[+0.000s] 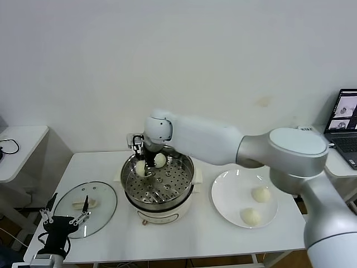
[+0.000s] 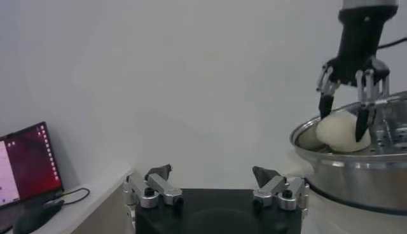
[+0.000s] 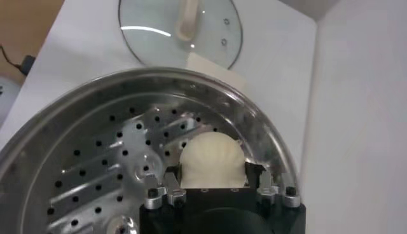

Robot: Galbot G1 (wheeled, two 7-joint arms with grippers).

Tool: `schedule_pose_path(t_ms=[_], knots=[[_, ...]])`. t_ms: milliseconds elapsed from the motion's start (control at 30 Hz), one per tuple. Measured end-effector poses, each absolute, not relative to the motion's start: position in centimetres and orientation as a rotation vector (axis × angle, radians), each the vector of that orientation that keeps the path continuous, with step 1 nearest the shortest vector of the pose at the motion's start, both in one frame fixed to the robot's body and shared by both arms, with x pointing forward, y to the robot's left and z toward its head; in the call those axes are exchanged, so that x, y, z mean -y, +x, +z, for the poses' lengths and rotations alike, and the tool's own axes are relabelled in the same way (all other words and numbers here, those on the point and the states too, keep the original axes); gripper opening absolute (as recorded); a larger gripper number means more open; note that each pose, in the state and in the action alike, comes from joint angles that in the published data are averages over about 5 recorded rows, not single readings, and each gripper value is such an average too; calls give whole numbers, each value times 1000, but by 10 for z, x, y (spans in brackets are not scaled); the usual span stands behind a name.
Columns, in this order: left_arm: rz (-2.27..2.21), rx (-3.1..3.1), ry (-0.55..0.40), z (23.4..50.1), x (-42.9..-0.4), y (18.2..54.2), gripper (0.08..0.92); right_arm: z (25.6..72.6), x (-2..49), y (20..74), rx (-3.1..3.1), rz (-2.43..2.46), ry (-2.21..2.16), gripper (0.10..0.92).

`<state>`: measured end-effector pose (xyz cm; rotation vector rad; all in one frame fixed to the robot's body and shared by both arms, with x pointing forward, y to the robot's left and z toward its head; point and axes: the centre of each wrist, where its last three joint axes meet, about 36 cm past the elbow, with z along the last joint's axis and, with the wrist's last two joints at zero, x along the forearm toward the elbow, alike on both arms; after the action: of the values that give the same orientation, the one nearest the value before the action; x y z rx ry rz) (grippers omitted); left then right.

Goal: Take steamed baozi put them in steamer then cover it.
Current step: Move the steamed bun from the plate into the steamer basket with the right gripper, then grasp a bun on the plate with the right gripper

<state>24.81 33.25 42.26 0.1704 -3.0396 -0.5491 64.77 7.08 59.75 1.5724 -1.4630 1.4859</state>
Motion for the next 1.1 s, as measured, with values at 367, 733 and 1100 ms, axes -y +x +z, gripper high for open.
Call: schedule_pose_path(t_ms=[367,733,1100], knots=[[-551,3043,165,423,-332,250,823,585,-84,646,1455,1456,1585,621],[-548,3041,165,422,-332,249,823,588,-87,645,1423,1476,1583,770],[-555,3042,161,424,-332,249,823,625,-54,645,1354,1561,1604,823]])
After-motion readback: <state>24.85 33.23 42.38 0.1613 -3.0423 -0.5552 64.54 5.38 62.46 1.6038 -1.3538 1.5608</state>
